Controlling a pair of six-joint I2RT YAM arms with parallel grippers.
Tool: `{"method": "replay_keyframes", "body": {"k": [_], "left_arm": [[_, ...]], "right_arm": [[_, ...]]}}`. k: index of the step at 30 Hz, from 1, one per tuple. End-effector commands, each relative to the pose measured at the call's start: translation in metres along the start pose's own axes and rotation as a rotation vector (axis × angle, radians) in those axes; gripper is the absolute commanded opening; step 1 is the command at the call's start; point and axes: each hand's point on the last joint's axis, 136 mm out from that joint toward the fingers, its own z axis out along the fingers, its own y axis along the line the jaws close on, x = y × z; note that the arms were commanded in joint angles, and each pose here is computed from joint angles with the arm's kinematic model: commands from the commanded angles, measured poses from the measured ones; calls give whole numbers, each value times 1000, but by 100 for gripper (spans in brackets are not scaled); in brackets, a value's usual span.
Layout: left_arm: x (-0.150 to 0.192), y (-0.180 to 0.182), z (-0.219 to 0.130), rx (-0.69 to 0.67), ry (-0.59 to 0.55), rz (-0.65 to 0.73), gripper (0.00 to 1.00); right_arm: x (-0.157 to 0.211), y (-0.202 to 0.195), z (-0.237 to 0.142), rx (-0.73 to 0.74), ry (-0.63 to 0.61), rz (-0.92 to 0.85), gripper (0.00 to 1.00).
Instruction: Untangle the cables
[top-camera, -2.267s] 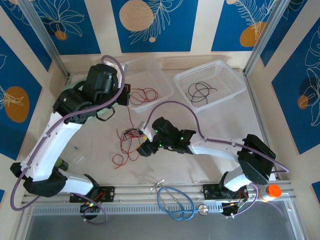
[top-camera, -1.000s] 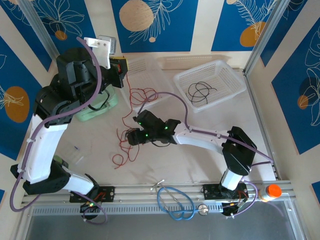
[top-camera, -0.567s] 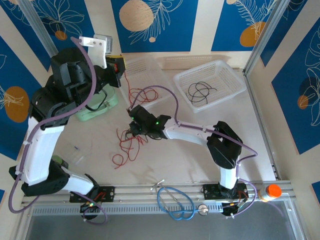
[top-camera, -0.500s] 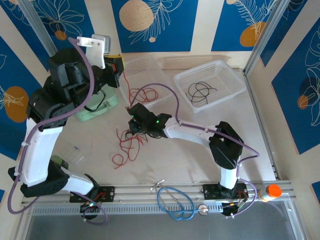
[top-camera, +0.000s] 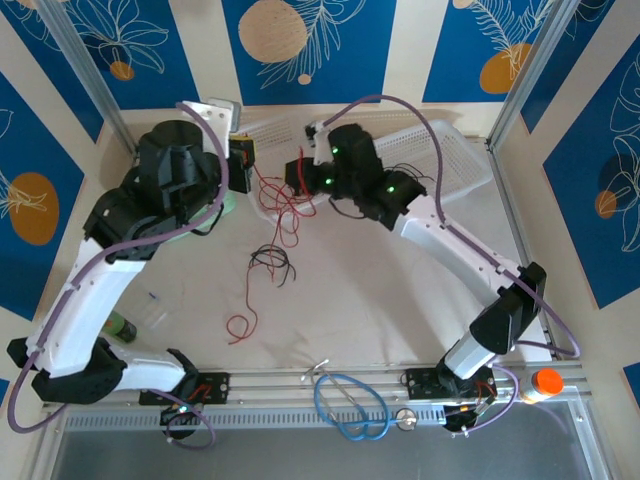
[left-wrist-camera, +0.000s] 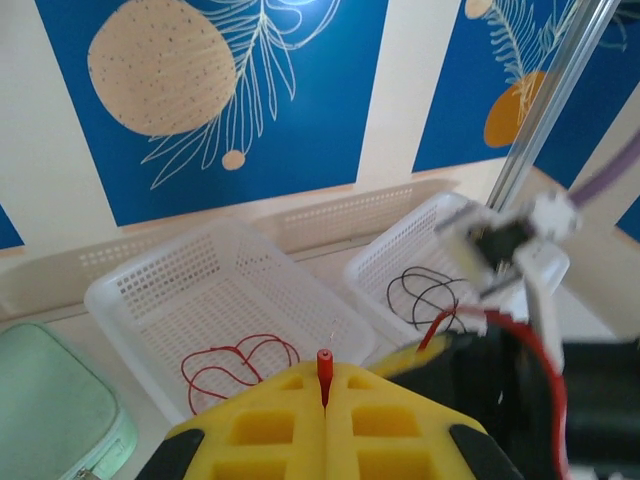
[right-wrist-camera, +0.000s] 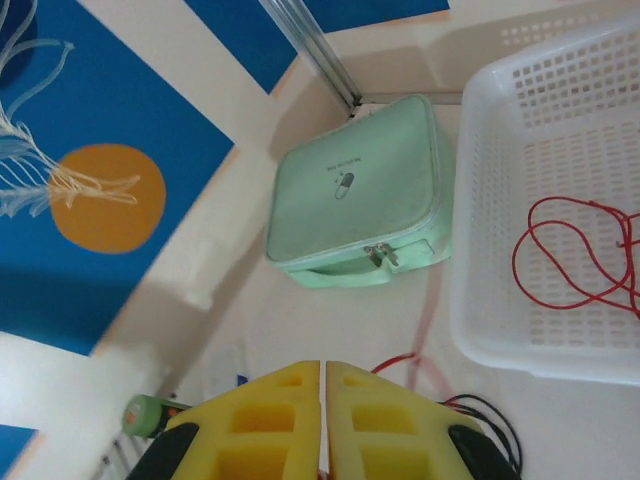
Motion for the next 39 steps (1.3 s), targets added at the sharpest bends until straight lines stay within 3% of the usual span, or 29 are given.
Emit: {"method": "replay_keyframes", "body": {"k": [1,5,8,16,19,23,27,32,39], "left_arm": [[-19,1,-4,-16,-87,11,0],[-19,0,0,-15,-88,21,0],[-19,-3,2,-1,-86,23,0],[15,-12,20,42,-3,10,0],[40,-15,34,52,51,-6,0],[65,-19,60,36,122,-5,0],[82,-26,93,25,167,-4,0],[75,-9,131,-125,139,72,0],[85,26,192,-284,176,117,3]], "right_arm": [[23,12,12,-219,172,230,0],[45,20,8,-258,222,260,0],[63,7,-6,-172,202,237,0],[133,-89,-41,170,175,276,0],[162,-120,-42,224,195,362,0],[178,-123,-44,186,226,420,0],[177,-106,-63,137,284,366,0],[171,-89,-92,79,350,303,0],[156,-80,-94,-27,300,368,0]]}}
